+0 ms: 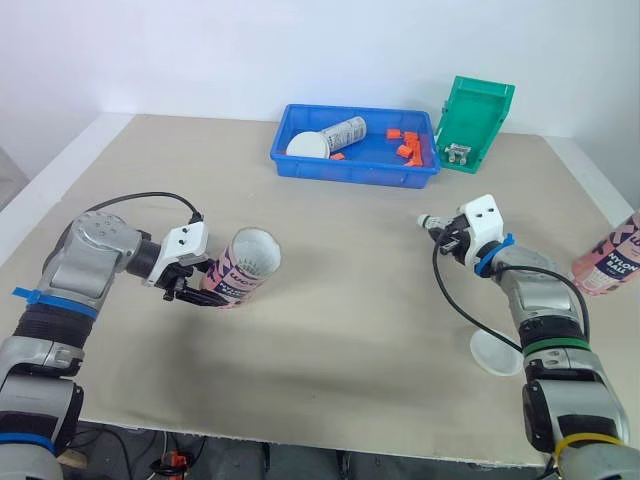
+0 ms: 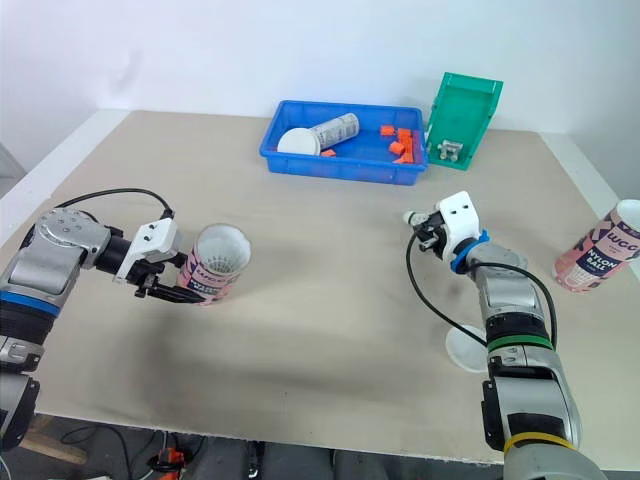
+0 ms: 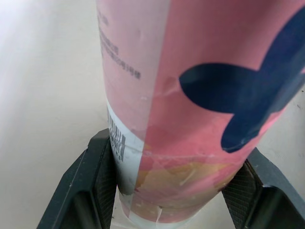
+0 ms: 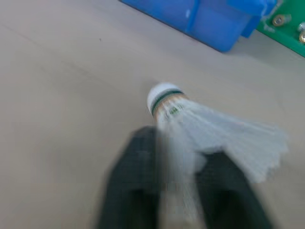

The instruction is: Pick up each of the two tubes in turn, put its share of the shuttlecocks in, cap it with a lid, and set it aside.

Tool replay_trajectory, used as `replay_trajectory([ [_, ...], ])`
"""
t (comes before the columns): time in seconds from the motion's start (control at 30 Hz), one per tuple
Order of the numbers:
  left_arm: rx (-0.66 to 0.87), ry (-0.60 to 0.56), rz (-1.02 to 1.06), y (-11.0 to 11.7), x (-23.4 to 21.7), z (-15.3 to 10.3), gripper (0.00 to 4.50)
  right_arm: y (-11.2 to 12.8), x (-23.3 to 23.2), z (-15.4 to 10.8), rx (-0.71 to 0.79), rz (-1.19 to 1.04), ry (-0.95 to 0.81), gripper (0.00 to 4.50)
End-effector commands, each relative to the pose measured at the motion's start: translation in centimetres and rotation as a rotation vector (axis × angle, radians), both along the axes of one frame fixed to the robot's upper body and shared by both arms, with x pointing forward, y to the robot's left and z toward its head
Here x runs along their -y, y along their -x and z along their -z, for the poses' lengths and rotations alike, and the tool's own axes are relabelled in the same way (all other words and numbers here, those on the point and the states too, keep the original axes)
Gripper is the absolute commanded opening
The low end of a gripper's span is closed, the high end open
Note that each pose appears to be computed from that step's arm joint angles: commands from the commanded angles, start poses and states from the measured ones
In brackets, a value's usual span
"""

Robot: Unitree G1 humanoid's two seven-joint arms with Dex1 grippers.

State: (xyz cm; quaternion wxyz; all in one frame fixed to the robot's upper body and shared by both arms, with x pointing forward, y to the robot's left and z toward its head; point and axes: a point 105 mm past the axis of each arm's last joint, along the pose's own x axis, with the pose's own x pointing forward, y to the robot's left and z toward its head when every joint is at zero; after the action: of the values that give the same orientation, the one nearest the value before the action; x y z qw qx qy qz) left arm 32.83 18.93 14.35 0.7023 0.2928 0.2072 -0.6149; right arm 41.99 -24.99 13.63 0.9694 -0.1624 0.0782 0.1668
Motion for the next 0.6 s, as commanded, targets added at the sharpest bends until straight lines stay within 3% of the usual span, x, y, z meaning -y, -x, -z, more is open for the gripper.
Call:
replay_trajectory([
  [0.03,-0.029,-0.009,0.011,0.4,0.4,1.0,2.63,0.4,0.1,-2.2,0.073,-0.043,-0.012,0.05],
  [0.27,-0.03,-0.006,0.012,0.4,0.5,1.0,2.63,2.7,-3.3,-7.4,0.205,-0.231,0.028,0.05],
  [0.4,-0.028,-0.007,0.015,0.2,0.6,1.0,2.63,6.2,-9.7,-11.3,0.295,-0.526,0.105,0.05],
  [0.5,-0.028,-0.007,0.019,0.2,0.7,1.0,2.63,10.7,-15.5,-12.0,0.317,-0.868,0.233,0.05],
  [0.6,-0.028,-0.006,0.021,0.1,0.8,1.0,2.63,13.4,-18.5,-12.3,0.328,-1.081,0.325,0.05],
])
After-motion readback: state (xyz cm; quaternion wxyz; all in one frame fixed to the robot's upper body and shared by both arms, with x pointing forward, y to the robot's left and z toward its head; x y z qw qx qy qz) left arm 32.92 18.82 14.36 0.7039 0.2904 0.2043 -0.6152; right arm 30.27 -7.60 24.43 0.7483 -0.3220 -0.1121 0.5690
